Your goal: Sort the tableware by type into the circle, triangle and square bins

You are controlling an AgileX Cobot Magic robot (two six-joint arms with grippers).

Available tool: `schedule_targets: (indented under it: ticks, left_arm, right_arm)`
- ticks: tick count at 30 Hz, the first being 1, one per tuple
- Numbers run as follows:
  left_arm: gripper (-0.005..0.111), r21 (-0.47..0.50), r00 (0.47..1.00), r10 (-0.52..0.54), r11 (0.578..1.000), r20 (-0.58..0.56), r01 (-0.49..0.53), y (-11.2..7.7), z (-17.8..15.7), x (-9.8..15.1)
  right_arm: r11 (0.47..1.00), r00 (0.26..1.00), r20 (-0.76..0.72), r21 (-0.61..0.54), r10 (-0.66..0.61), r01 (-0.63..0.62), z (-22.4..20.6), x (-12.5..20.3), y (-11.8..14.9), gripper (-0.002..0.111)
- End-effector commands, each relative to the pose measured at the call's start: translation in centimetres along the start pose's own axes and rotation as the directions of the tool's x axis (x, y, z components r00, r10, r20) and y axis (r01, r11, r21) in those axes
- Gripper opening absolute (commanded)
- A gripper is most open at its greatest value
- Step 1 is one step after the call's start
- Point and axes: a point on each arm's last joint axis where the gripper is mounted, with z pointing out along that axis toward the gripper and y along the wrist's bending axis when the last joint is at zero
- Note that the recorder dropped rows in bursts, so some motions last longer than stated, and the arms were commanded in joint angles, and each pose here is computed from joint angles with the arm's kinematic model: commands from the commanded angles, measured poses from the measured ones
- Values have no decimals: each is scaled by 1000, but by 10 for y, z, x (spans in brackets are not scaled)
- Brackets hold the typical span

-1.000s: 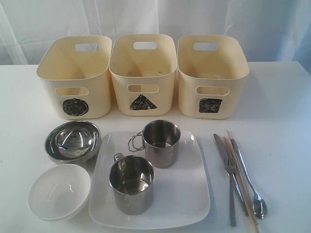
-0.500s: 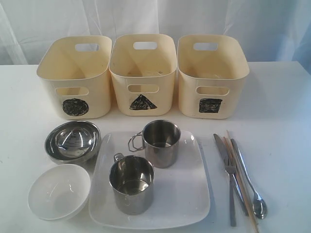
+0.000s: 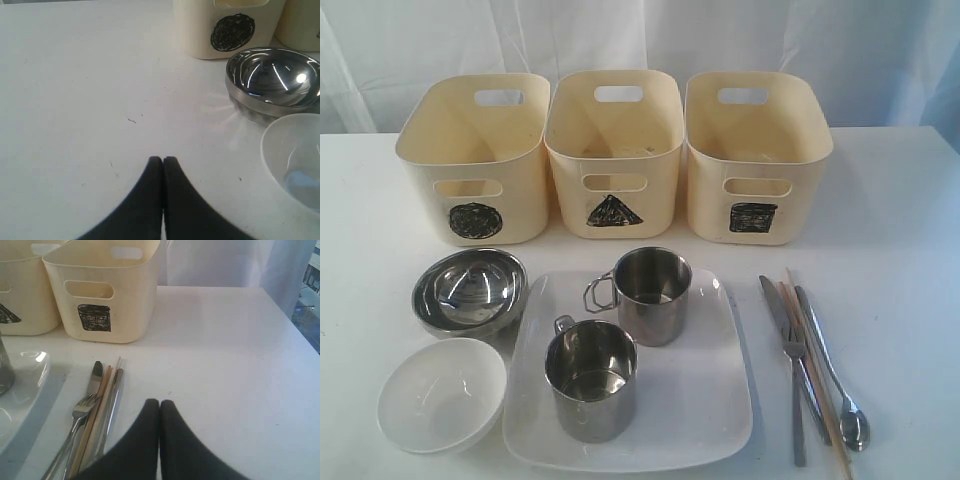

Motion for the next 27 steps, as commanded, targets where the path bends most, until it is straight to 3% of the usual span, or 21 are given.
schedule_targets:
  ticks: [1,8,11,14,18,23,27]
  left_arm:
    - [0,-2,1000,-5,1000,5,5,0,0,1]
    - [0,-2,1000,-5,1000,5,5,0,0,1]
    - [0,-2,1000,-5,1000,5,5,0,0,1]
    - [0,-2,1000,-5,1000,5,5,0,0,1]
    - [0,-2,1000,-5,1000,5,5,0,0,1]
    - [0,-2,1000,-5,1000,5,5,0,0,1]
    - [0,-2,1000,-5,1000,5,5,0,0,1]
  right_arm:
    - [1000,1000,1,5,2,-2,0,1,0,0]
    - [1000,998,61,5,-5,5,0,-4,0,0]
    - [980,963,181,-56,197,-190,-2,-16,2,0]
    - [882,836,279,-162,472,-443,-5,-28,1,0]
    - [822,721,396,-254,569,-510,-11,-41,-2,0]
    - [629,529,343,-384,777,-676,-13,-45,-3,0]
    - [524,429,302,-439,851,-730,-14,-47,-3,0]
